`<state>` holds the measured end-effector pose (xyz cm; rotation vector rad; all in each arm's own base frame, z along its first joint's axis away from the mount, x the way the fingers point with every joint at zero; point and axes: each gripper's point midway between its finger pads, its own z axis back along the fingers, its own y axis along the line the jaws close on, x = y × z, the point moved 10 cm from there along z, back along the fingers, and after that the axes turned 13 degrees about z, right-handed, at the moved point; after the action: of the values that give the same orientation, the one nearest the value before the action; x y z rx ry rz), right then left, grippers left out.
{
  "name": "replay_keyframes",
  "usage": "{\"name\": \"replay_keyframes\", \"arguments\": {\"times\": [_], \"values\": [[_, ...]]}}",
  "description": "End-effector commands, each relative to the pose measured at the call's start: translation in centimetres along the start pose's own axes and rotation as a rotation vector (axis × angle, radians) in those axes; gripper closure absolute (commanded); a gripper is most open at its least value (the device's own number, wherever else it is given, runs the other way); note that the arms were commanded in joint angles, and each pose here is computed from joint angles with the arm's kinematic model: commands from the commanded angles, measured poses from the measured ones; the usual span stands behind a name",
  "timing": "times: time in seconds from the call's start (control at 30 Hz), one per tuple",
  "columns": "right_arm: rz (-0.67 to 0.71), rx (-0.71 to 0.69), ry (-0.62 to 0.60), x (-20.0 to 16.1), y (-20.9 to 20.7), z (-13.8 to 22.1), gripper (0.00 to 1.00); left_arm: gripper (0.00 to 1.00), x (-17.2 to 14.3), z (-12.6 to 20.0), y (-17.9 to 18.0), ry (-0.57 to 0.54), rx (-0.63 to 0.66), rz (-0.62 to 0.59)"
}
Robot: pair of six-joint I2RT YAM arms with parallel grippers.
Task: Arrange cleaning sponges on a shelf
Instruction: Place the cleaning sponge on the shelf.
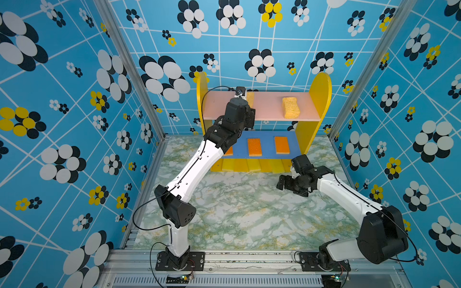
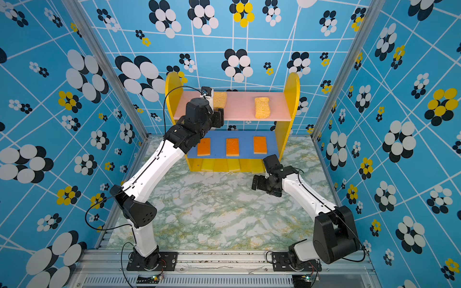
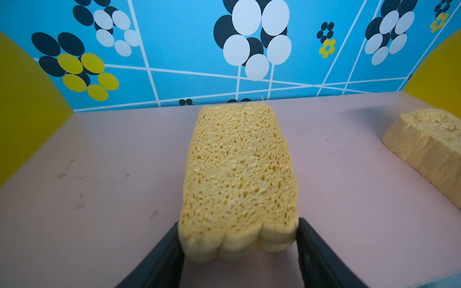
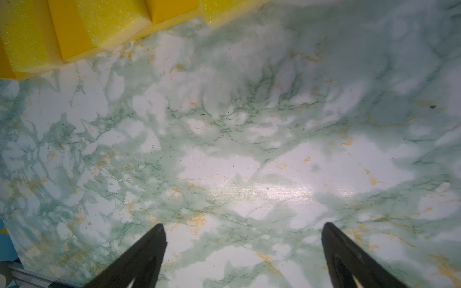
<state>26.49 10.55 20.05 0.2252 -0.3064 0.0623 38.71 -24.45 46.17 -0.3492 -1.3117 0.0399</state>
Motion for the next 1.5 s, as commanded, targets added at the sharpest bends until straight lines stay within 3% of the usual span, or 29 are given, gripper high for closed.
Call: {"name": "replay_keyframes", "arguments": {"times": [0.0, 0.27, 0.37, 0.5, 1.1, 1.47], "values": [[-0.010, 0.015, -0.013, 0.1, 0.1, 0.5, 0.01, 0.30, 0.3, 0.2, 0.5, -0.016, 0.021, 0.016], [-0.009, 0.014, -0.017, 0.0, 0.1, 0.6, 0.01, 0.29, 0.2, 0.3, 0.5, -0.014, 0.010, 0.022], [-0.010, 0.015, -0.017, 0.0, 0.1, 0.7, 0.01, 0.12, 0.3, 0.5, 0.5, -0.020, 0.013, 0.023], [-0.008, 0.017, -0.022, 0.1, 0.1, 0.8, 0.01, 0.01, 0.3, 0.7, 0.5, -0.024, 0.014, 0.021], [0.014, 0.027, -0.016, 0.5, 0.4, 1.2, 0.01, 0.01, 2.0, 3.2, 0.3, -0.084, -0.022, -0.003], [0.063, 0.015, -0.049, 1.7, 0.9, 3.5, 0.01, 0.01, 3.8, 6.6, -0.2, -0.128, -0.081, -0.020]]}}
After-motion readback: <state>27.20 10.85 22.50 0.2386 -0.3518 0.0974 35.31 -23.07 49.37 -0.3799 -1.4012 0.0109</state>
